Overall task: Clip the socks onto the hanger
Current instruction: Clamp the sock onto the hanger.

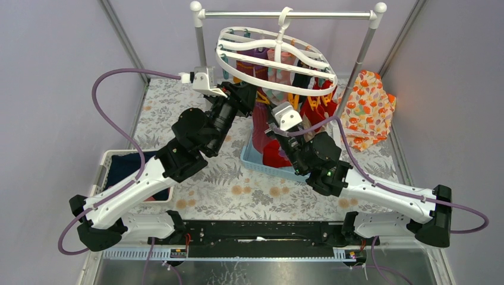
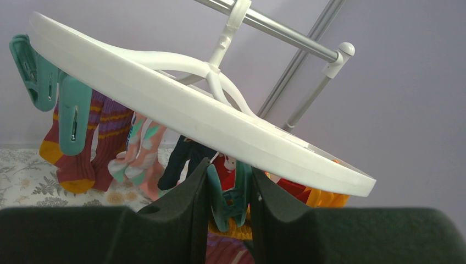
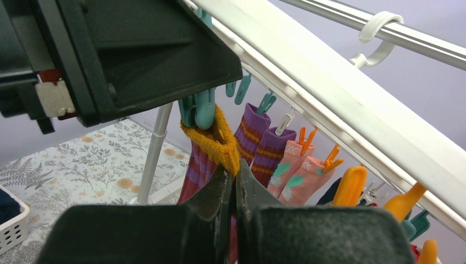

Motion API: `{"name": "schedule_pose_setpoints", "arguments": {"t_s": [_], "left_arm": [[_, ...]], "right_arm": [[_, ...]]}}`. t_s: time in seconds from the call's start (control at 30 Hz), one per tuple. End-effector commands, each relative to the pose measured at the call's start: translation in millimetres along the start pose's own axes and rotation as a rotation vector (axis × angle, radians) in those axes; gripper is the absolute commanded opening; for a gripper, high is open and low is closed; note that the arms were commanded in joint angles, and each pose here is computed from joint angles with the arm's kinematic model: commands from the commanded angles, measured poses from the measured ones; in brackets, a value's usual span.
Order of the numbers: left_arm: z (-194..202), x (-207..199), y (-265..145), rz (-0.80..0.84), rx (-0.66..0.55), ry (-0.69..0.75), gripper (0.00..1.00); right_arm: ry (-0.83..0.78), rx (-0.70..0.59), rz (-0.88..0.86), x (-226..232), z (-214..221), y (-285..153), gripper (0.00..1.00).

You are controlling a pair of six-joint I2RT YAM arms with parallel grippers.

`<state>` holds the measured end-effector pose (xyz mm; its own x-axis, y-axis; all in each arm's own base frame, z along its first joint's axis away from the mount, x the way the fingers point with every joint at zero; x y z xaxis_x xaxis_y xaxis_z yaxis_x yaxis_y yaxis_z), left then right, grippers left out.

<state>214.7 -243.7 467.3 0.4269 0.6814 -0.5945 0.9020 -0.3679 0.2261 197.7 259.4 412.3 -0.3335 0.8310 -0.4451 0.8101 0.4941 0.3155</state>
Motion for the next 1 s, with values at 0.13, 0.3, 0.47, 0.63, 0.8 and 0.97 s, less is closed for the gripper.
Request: {"name": "schedule_pose_setpoints", "arguments": {"t_s": [0.13,0.3,0.47,0.63,0.8,0.97], "left_arm": [[-7.4,0.8,-3.4,-0.016,-0.039,-0.021,0.12],[-7.5,0.8,-3.1,-0.016,-0.040,-0.018,0.12],[-7.3,1.3,-3.0,-0.016,-0.041,-0.017,0.12],[-10.4,2.1,-5.6,-0.016,-0.048,-0.019,0.12],[-7.7,3.4,-5.5,-0.018,-0.041,-0.012,0.12],[-11.7,3.0,-7.7,-0.011,-0.046,-0.006,0.12]], "right_arm": [[0.051,-0.040,0.120,-18.8,-14.8,-2.4,0.00],[0.052,-0.041,0.118,-18.2,-15.3,-3.7,0.00],[0.053,-0.050,0.104,-15.5,-17.6,-5.5,0.00],[0.054,-0.050,0.111,-16.3,-18.2,-7.8,0.00],[0.059,-0.056,0.115,-17.6,-19.6,-9.7,0.00],[0.056,-0.052,0.119,-20.0,-19.4,-13.4,0.00]]}}
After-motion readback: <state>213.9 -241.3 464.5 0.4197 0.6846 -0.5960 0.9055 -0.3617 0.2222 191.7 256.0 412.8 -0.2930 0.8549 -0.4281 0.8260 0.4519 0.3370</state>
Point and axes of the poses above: each gripper's point midway between its finger pads, its own y axis out along the fingers, its own x axis along the line the jaws close on, z = x × y, the point moved 7 cm from there along -y, back along the fingers, and after that the axes turned 9 degrees about -y, right-handed, at the moved point
